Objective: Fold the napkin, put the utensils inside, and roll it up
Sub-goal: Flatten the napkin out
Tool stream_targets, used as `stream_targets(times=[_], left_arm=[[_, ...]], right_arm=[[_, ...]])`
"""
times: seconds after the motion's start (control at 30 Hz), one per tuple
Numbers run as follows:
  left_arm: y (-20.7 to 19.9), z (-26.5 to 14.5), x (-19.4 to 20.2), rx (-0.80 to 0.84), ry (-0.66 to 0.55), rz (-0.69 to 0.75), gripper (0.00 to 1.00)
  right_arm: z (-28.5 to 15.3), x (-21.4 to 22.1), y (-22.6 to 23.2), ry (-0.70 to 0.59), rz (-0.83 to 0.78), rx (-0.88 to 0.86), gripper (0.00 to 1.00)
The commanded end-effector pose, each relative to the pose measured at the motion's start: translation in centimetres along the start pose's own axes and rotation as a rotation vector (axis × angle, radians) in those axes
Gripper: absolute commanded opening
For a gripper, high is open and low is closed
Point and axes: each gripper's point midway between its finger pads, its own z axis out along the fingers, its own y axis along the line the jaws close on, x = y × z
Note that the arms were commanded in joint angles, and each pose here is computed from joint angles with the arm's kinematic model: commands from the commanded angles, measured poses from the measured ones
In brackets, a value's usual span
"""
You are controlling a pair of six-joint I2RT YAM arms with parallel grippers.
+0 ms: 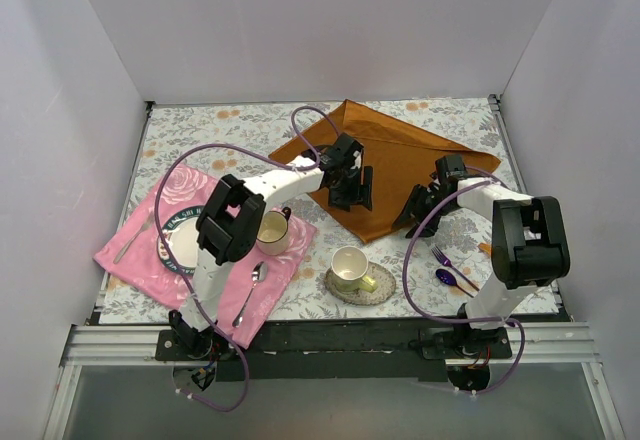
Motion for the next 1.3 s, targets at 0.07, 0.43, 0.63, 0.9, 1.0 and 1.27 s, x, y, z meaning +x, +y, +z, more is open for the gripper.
stream_targets(times=[0.07,0.43,0.63,0.9,1.0,1.27], left_arm=[[-2.5,-4.2,-2.2,-0.05,-0.129,0.101,0.61],[-3.3,-5.8,-3.5,-0.04,-0.192,0.092,0.78],[-3.0,-3.4,-2.3,-0.072,-0.112,0.179,0.8],[-5.3,-2.0,2.3,-0.007,-0.029,0.35,0.77],[-5.0,-1.4,4.0,-0.059,-0.024,0.41,0.71],[-3.1,0.7,5.0,-0.182,-0.063,0.487,0.7]], right_arm=[[-0.5,-2.3,2.3,-0.055,-0.016,-0.078,0.51],[-3.2,-9.6,12.2,-0.122,-0.018,-0.343,0.51],[-5.2,-10.8,12.1,-0.118,-0.114,-0.261,0.71],[-5.9,-5.0,3.0,-0.095,-0.108,-0.115,0.75],[-5.7,-3.2,2.1,-0.086,-0.116,-0.115,0.74],[-5.7,-1.4,1.1,-0.072,-0.119,-0.109,0.73]])
